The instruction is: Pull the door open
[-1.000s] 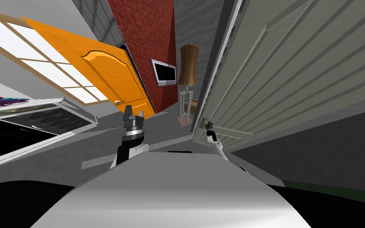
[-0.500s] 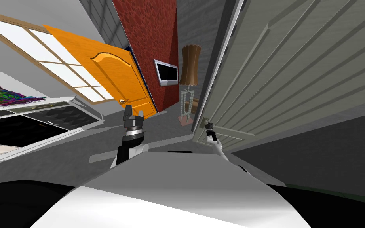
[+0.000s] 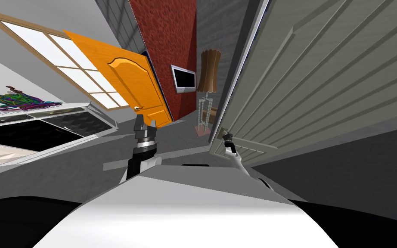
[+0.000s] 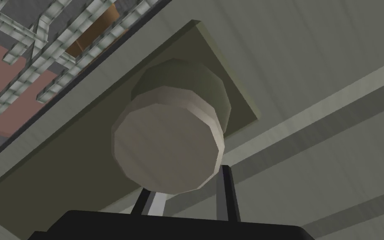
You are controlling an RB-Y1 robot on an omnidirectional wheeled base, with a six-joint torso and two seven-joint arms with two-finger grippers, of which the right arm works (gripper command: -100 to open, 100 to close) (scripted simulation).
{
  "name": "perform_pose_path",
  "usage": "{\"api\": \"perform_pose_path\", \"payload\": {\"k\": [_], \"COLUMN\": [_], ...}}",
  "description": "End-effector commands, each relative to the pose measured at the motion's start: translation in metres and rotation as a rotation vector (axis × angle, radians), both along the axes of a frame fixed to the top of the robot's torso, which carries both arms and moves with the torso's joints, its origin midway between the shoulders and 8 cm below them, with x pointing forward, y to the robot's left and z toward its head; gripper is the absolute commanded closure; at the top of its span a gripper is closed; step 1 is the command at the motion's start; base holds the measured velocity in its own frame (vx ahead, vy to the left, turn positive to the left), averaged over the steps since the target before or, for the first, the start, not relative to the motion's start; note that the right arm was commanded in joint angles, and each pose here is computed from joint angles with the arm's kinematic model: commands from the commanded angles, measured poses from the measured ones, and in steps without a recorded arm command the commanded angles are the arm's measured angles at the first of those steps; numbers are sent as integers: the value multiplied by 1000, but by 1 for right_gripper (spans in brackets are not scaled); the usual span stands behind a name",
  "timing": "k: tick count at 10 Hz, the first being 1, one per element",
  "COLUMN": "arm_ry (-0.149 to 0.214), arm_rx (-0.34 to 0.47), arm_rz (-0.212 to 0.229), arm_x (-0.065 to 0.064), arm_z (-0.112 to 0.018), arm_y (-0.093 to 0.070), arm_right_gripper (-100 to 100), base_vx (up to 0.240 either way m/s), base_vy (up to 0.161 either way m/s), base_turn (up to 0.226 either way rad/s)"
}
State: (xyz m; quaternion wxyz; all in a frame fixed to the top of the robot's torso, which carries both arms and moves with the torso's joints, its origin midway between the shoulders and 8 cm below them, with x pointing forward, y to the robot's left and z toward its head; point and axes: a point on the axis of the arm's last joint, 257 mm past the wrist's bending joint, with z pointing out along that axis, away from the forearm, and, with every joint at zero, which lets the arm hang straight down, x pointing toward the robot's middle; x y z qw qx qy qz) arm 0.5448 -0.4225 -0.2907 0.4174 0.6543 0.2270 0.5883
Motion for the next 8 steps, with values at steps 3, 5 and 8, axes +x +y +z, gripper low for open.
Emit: {"api": "perform_pose_path", "payload": {"k": [3,5,8], "arm_ry": [-42,-68,-111], "arm_rx": [149,241,395], "arm_rz": [0,-4,-11], "arm_x": [2,3,3], "arm_z": [-1,-1,-2], "arm_y": [16,23,34], "arm_right_gripper": [-100,-100,-100], "base_vx": [-75,-93,-89], "base_vy": [21,4,-25], "base_turn": [40,20,30]}}
